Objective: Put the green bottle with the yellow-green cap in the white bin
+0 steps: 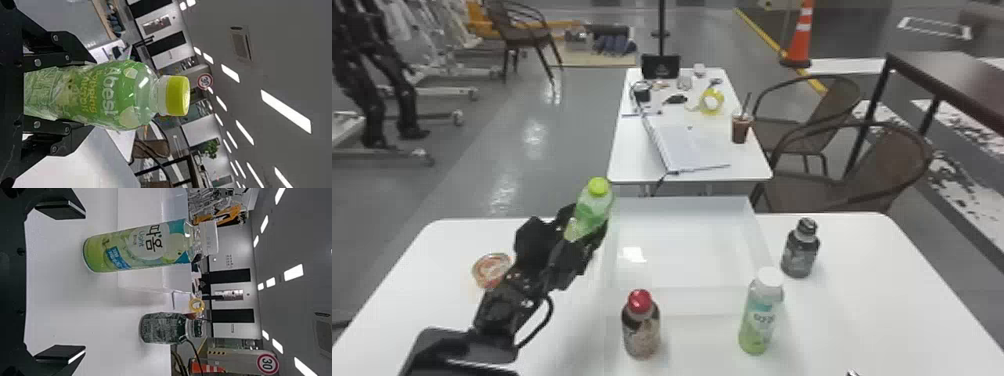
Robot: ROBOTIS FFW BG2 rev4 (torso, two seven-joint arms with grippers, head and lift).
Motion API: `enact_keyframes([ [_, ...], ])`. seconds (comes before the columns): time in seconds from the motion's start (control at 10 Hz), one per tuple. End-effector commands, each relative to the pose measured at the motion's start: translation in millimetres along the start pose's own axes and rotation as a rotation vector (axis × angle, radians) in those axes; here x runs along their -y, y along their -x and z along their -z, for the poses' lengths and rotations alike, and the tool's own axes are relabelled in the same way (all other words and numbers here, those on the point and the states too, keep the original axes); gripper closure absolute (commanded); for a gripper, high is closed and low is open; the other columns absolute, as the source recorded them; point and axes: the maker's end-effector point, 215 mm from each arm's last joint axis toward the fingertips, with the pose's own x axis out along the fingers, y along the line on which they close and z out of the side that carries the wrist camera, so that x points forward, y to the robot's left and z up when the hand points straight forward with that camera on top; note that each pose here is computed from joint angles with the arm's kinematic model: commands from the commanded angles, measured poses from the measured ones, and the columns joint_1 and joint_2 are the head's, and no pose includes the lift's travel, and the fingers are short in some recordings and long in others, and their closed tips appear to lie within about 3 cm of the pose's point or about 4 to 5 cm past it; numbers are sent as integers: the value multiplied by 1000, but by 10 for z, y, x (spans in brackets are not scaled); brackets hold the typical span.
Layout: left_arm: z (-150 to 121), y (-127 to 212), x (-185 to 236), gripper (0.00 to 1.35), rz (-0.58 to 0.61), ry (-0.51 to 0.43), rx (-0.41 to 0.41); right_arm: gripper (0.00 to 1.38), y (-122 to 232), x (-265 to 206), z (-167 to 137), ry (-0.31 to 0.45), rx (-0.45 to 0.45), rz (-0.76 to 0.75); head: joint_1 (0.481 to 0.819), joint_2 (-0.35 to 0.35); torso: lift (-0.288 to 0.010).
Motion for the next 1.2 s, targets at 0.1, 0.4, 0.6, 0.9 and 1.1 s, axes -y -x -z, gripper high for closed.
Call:
enact_keyframes([
  [0.1,-442,-251,546,828,131,-71,90,94,-15,-15,4,-3,0,-3,549,0,-100],
  [0.4,-320,-458,1068,829,259,-216,78,94,-23,-19,15,-3,-2,-4,549,0,-100],
  [0.6,-68,-561,1255,828,325,-319,29,94,-34,-34,9,-5,-1,-6,549,0,-100],
  [0.9,42,-649,1344,794,364,-462,9,94,-44,-41,3,-5,1,-8,549,0,-100],
  [1.1,5,-629,1367,303,357,-480,32,94,-39,-41,10,-9,0,-7,549,0,-100],
])
